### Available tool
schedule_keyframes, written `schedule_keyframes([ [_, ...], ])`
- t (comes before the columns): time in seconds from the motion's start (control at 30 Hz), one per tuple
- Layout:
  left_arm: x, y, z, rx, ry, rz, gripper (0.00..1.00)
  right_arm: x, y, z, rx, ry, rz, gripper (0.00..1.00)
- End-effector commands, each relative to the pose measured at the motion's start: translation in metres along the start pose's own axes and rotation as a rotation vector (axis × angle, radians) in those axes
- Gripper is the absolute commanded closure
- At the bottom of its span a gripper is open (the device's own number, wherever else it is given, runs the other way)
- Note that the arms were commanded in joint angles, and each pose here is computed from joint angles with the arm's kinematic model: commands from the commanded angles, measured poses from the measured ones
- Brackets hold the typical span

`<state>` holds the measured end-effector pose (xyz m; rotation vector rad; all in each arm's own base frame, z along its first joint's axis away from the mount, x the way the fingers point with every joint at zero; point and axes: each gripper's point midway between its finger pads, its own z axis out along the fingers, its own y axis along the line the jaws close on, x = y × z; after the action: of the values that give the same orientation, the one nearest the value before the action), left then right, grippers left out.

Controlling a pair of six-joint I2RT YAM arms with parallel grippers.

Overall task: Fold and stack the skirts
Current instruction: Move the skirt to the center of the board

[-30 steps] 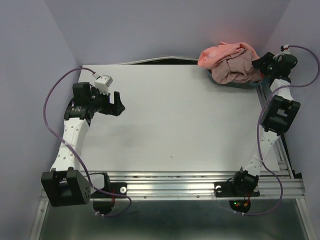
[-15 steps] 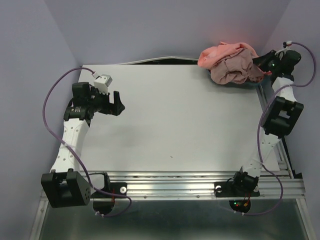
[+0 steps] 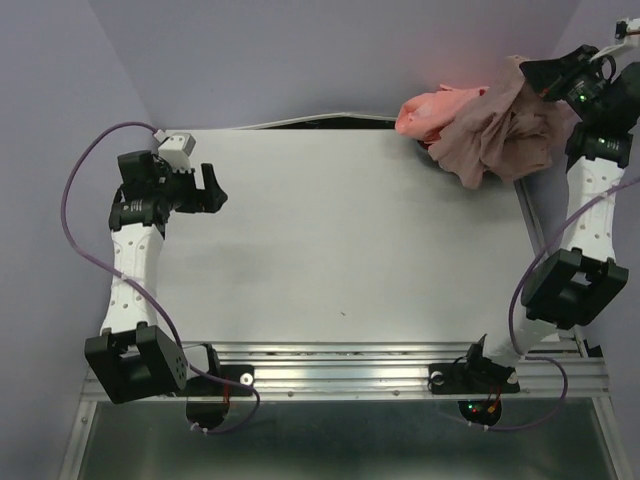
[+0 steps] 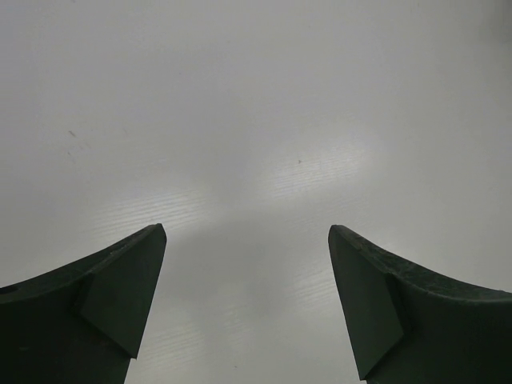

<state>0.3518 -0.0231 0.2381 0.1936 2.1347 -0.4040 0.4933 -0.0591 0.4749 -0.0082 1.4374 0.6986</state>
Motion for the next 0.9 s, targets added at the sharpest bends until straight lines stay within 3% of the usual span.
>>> schedule_keyframes([
  [0.0, -0.04, -0.008, -0.019, 0.029, -0.099, 0.038, 0.06, 0.036, 0.085, 0.001, -0.193, 0.08, -0.178, 0.99],
  [0.13, -0.045, -0.011, -0.028, 0.027, -0.115, 0.068, 0.06, 0.146, 0.149, -0.003, -0.316, 0.268, -0.247, 0.99],
  [0.2, -0.042, -0.012, -0.03, 0.029, -0.112, 0.082, 0.07, 0.207, 0.16, -0.015, -0.324, 0.364, -0.248, 0.99],
  [0.27, -0.03, -0.015, -0.03, 0.047, -0.084, 0.087, 0.07, 0.264, 0.2, -0.025, -0.407, 0.458, -0.229, 0.99],
  [0.43, -0.007, -0.019, -0.031, 0.072, -0.042, 0.117, 0.07, 0.397, 0.247, -0.063, -0.499, 0.696, -0.149, 0.96],
  [0.5, 0.001, -0.018, -0.029, 0.068, -0.027, 0.116, 0.07, 0.414, 0.262, -0.071, -0.535, 0.735, -0.05, 0.84],
  [0.53, 0.004, -0.019, -0.029, 0.075, -0.022, 0.116, 0.07, 0.428, 0.258, -0.074, -0.538, 0.779, -0.033, 0.51],
  [0.63, 0.012, -0.031, -0.028, 0.155, -0.013, 0.14, 0.07, 0.427, 0.263, -0.071, -0.548, 0.822, -0.057, 0.17],
  [0.77, 0.022, -0.049, -0.03, 0.238, -0.015, 0.256, 0.08, 0.388, 0.258, -0.058, -0.484, 0.788, -0.18, 0.02],
  [0.87, 0.032, -0.069, -0.025, 0.27, 0.016, 0.394, 0.1, 0.358, 0.233, -0.061, -0.389, 0.786, -0.278, 0.03],
])
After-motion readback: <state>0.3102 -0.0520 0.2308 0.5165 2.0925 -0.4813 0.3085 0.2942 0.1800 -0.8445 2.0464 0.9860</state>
